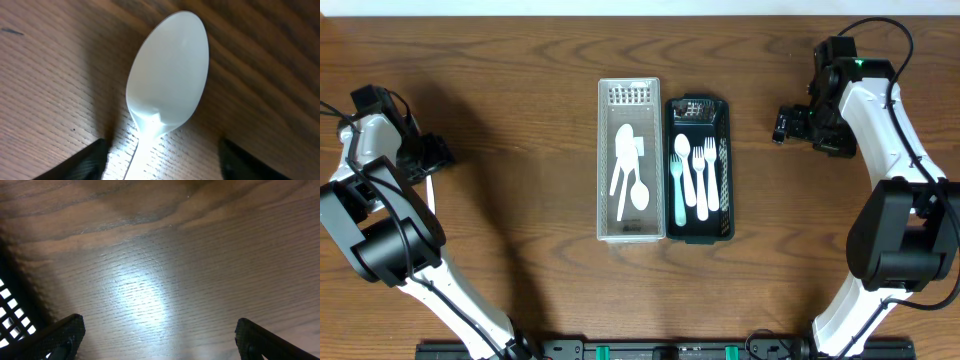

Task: Pack container
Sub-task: 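Move the left gripper to the last white spoon and grasp it, then place the last white spoon in the clear basket and release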

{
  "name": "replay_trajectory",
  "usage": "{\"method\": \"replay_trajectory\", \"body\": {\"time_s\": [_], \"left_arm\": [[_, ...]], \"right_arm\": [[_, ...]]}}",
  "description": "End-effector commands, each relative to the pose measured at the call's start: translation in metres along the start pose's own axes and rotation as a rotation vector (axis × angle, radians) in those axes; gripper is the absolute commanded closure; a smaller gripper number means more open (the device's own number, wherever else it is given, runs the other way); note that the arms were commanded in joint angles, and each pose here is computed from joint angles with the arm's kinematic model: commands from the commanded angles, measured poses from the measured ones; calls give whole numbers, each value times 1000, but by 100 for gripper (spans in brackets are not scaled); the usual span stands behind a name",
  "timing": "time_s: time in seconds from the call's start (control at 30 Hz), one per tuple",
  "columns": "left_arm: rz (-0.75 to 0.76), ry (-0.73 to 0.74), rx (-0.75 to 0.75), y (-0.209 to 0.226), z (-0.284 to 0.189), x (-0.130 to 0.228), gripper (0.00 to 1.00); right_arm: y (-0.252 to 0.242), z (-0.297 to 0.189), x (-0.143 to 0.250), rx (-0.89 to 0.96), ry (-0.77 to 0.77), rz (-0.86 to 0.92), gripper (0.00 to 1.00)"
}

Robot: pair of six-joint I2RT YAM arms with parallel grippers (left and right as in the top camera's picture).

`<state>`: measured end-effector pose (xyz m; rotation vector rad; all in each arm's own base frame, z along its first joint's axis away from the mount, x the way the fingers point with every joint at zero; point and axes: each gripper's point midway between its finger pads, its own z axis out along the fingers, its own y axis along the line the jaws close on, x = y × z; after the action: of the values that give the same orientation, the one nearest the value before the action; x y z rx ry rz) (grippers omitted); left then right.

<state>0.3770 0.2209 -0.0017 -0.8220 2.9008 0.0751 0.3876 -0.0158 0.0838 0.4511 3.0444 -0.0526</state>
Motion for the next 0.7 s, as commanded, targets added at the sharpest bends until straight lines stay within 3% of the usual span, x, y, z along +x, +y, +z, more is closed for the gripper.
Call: {"method": "replay_trajectory", "body": {"time_s": [0.0,0.23,0.4,0.5,0.67], "left_arm": [[9,75,-25,7,19,16,35],[7,110,-26,7,18,25,65],[8,128,-26,7,17,29,75],[8,130,-26,7,17,30,94],[10,113,-26,6,11,27,94]], "right_arm": [[-4,4,1,18,10,15,1],[-4,4,1,18,10,15,1],[-4,4,1,18,10,12,1],[-4,4,2,18,11,12,1],[-4,4,2,18,11,12,1]]}}
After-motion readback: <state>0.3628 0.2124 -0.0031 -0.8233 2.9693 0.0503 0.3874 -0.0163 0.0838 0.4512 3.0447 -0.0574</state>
